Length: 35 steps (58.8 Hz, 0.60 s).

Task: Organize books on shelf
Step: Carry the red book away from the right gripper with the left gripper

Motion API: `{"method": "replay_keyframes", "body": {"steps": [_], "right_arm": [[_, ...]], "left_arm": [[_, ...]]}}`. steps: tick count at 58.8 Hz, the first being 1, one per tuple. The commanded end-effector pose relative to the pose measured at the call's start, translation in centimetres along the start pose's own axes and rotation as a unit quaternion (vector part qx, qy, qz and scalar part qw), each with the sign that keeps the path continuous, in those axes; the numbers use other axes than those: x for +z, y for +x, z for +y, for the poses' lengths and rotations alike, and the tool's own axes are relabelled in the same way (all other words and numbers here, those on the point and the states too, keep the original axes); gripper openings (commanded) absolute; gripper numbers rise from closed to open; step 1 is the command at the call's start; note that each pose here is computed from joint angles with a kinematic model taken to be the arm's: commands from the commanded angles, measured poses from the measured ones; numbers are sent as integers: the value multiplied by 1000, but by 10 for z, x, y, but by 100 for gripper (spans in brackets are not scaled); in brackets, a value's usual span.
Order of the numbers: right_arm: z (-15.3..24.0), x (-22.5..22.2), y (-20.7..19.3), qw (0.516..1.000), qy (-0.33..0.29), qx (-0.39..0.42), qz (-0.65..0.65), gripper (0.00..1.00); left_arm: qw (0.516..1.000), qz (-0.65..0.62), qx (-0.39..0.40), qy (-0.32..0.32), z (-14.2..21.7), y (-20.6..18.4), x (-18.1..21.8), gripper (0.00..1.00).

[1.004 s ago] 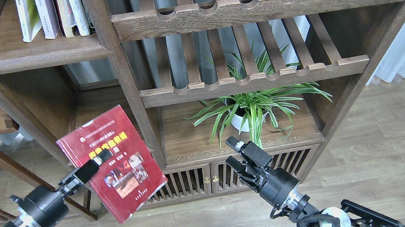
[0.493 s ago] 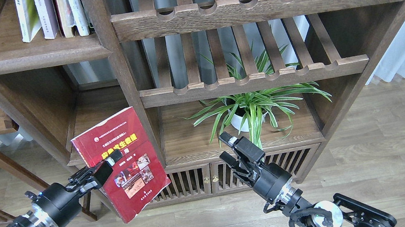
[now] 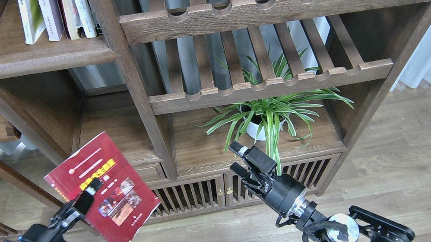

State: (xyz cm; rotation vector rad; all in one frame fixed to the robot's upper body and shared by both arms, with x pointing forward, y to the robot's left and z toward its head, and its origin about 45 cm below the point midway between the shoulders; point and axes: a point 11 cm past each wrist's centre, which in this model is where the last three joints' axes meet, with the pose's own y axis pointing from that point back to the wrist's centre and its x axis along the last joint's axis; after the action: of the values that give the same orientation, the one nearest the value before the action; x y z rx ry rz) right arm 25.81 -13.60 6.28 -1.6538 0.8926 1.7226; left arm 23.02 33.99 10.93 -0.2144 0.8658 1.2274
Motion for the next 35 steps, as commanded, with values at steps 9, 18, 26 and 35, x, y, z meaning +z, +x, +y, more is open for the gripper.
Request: {"method": "replay_keyframes", "body": {"steps": [9,18,26,35], "right_arm": [[1,-1,2,1000,1,4,2,98],[-1,2,5,1000,1,7,-2,98],[-4,1,3,1000,0,4,1,98],[-7,0,0,1000,-1,1,3,98]], "left_arm": [[997,20,29,-72,13,14,27,0],[993,22,23,-118,9,11,53,0],[991,19,10,-131,1,5,63,0],[990,11,-12,-139,-12,-7,78,0]]}}
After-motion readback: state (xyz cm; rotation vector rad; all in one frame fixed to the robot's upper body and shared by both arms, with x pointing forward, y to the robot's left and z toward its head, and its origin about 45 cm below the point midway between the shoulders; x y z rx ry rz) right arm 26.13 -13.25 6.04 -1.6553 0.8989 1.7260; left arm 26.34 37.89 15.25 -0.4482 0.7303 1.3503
